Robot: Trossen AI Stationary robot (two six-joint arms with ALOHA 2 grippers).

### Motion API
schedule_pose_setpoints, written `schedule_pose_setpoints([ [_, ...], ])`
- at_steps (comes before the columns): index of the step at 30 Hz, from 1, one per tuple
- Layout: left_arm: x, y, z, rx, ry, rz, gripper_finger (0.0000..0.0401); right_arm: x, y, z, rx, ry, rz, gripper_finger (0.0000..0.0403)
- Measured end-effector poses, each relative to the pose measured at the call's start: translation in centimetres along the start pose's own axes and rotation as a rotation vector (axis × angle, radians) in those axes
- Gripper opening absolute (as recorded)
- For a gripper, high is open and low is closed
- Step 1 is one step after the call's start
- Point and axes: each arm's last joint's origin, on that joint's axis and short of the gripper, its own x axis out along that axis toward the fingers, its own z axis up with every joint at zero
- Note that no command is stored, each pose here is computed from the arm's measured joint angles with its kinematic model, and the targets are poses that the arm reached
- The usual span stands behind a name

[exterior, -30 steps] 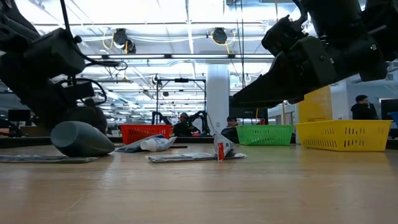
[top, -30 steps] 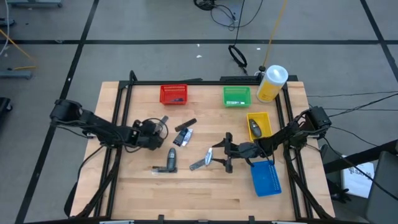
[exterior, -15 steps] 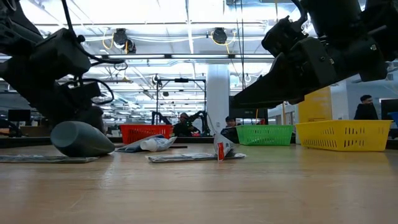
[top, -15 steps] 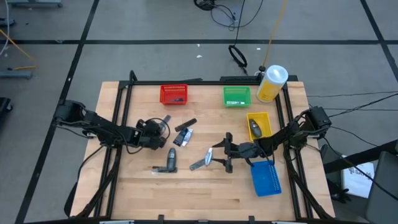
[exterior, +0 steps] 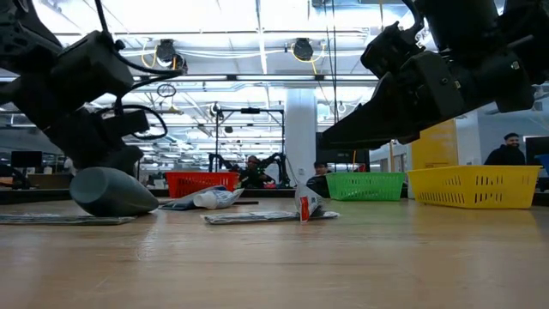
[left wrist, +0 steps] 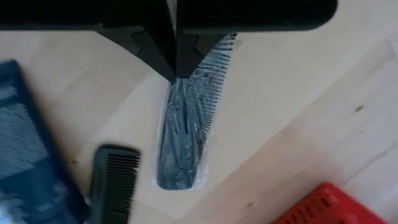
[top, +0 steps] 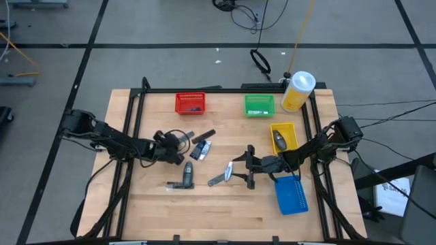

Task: Pick & Place Travel size toiletries
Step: Put the black comb into the blue bin

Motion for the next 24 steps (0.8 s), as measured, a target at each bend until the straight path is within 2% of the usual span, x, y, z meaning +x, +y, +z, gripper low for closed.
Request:
schedule_pose_setpoints([
  [4, -0.2, -0.6, 0.8, 0.040, -0.025, -0.012, 0.0001, 0.0, 0.0, 0.0, 0.000, 0.000, -0.001, 0.0276],
  [8, -0.6, -1.1, 1.2, 0.073, -0.087, 0.026, 0.0001, 0.1, -0.2, 0.0, 0.002, -0.001, -0.007, 0.0276],
  [13, -1.2, -1.9, 1.8, 0.079, -0.132, 0.035, 0.0001, 0.1, -0.5, 0.1, -0.002, -0.001, -0.017, 0.0276],
  [21, -1.9, -3.3, 3.2, 0.078, -0.139, -0.054, 0.0000, 1.1, -1.5, 1.2, -0.065, -0.015, -0.029, 0.0276],
  [24, -2.1, -3.8, 3.8, 0.068, -0.131, -0.101, 0.0000, 1.9, -1.9, 2.2, -0.141, 0.011, -0.034, 0.0276],
])
